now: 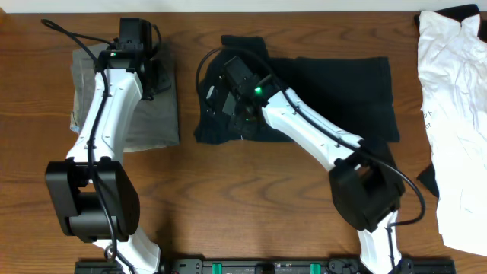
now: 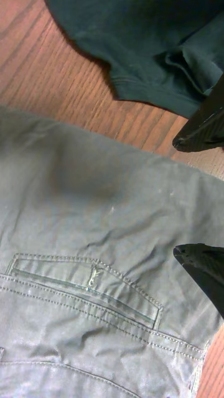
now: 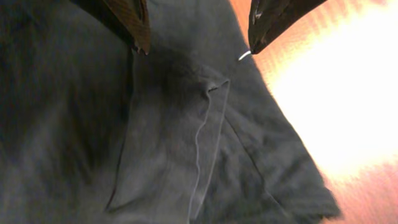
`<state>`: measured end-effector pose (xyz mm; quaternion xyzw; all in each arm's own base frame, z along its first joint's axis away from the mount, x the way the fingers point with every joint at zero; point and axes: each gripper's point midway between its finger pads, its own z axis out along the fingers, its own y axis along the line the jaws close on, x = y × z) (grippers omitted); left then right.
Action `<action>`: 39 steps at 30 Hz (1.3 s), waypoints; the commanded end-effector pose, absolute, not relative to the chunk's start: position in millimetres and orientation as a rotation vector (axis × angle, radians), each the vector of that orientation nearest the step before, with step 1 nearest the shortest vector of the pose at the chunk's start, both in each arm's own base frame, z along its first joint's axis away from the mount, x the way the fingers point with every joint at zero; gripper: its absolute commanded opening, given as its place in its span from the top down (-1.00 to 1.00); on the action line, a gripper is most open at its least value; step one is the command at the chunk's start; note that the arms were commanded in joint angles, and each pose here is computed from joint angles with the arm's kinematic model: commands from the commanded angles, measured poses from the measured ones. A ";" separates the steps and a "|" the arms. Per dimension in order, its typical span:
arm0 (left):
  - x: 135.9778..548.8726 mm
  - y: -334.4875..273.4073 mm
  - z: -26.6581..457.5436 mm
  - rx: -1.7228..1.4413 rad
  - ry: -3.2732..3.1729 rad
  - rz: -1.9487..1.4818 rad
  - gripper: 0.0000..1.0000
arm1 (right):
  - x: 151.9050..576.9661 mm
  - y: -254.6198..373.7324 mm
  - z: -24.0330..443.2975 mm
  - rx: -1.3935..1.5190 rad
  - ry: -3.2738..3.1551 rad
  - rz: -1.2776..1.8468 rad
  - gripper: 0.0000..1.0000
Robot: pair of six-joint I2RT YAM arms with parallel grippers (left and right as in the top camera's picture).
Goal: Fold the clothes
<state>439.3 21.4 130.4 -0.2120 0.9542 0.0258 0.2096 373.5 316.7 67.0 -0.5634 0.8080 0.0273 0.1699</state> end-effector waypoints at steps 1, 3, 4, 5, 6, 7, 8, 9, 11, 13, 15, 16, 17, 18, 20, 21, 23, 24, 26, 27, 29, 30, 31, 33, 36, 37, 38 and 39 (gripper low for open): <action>437.9 33.2 123.3 -0.641 2.659 0.098 -0.01 | 373.8 310.2 39.1 -1.653 2.321 -0.001 -0.02; 437.1 36.9 121.8 -0.660 2.659 0.099 -0.01 | 375.0 310.9 36.2 -1.651 2.321 -0.003 0.04; 436.1 35.8 119.5 -0.675 2.663 0.085 -0.01 | 376.3 310.5 35.9 -1.636 2.328 -0.001 0.09; 435.5 31.5 117.8 -0.669 2.674 0.052 0.02 | 377.8 310.5 36.2 -1.616 2.337 0.002 0.15; 434.6 21.6 114.5 -0.658 2.696 -0.023 0.04 | 379.9 310.0 36.6 -1.585 2.351 0.006 0.18; 433.8 11.8 112.3 -0.636 2.716 -0.094 0.10 | 382.9 309.5 38.3 -1.542 2.368 0.013 0.18; 432.8 0.8 110.3 -0.588 2.739 -0.161 0.12 | 386.4 308.4 40.6 -1.487 2.392 0.031 0.16; 431.5 -5.9 109.3 -0.550 2.755 -0.195 0.11 | 386.8 307.9 41.9 -1.470 2.402 0.053 0.11; 428.4 -9.2 107.5 -0.518 2.773 -0.190 0.12 | 383.3 306.6 41.7 -1.480 2.416 0.101 -0.04; 426.9 -9.0 106.6 -0.522 2.779 -0.189 0.11 | 375.9 302.6 39.1 -1.555 2.409 0.110 -0.16; 427.1 -7.9 106.7 -0.525 2.777 -0.189 0.10 | 367.2 298.3 36.5 -1.645 2.396 0.108 -0.22; 427.1 -7.7 106.7 -0.526 2.777 -0.188 0.10 | 364.0 298.1 35.8 -1.669 2.392 0.106 -0.21; 427.1 -7.7 106.7 -0.526 2.777 -0.188 0.10 | 362.4 299.0 35.7 -1.676 2.390 0.106 -0.20; 427.2 -7.7 106.7 -0.526 2.777 -0.189 0.10 | 361.8 300.6 35.8 -1.679 2.386 0.107 -0.20; 427.5 -7.7 106.8 -0.526 2.776 -0.189 0.10 | 363.1 304.5 36.1 -1.677 2.370 0.108 -0.18; 427.5 -7.7 106.8 -0.526 2.776 -0.188 0.10 | 363.8 306.5 36.0 -1.676 2.362 0.110 -0.18; 427.5 -6.3 106.7 -0.527 2.775 -0.177 0.10 | 366.5 311.1 34.3 -1.670 2.346 0.112 -0.12; 427.3 -6.0 106.6 -0.528 2.775 -0.174 0.10 | 368.1 312.8 33.6 -1.667 2.339 0.113 -0.10; 427.3 -6.0 106.6 -0.528 2.775 -0.174 0.10 | 371.3 315.3 29.0 -1.662 2.331 0.113 -0.10; 427.3 -6.0 106.6 -0.528 2.775 -0.174 0.10 | 372.1 316.0 24.8 -1.663 2.333 0.113 -0.09; 427.2 -6.0 106.6 -0.527 2.776 -0.174 0.10 | 372.4 316.0 19.1 -1.666 2.339 0.112 -0.07; 427.2 -6.0 106.6 -0.527 2.776 -0.174 0.10 | 372.5 316.3 17.0 -1.663 2.344 0.113 -0.04; 427.2 -6.0 106.6 -0.527 2.776 -0.174 0.09 | 372.8 316.8 16.1 -1.653 2.350 0.115 -0.03; 427.2 -6.0 106.6 -0.528 2.775 -0.174 0.09 | 374.1 318.2 14.0 -1.632 2.360 0.119 0.06; 427.2 -6.0 106.6 -0.528 2.775 -0.174 0.09 | 376.5 320.1 10.8 -1.601 2.373 0.124 0.21; 427.2 -6.0 106.6 -0.527 2.776 -0.174 0.10 | 376.7 320.4 9.4 -1.597 2.376 0.125 0.21; 427.2 -6.0 106.6 -0.528 2.775 -0.174 0.09 | 377.1 320.7 7.6 -1.596 2.377 0.126 0.21; 427.2 -6.0 106.6 -0.528 2.775 -0.174 0.09 | 377.3 321.1 5.1 -1.597 2.379 0.126 0.21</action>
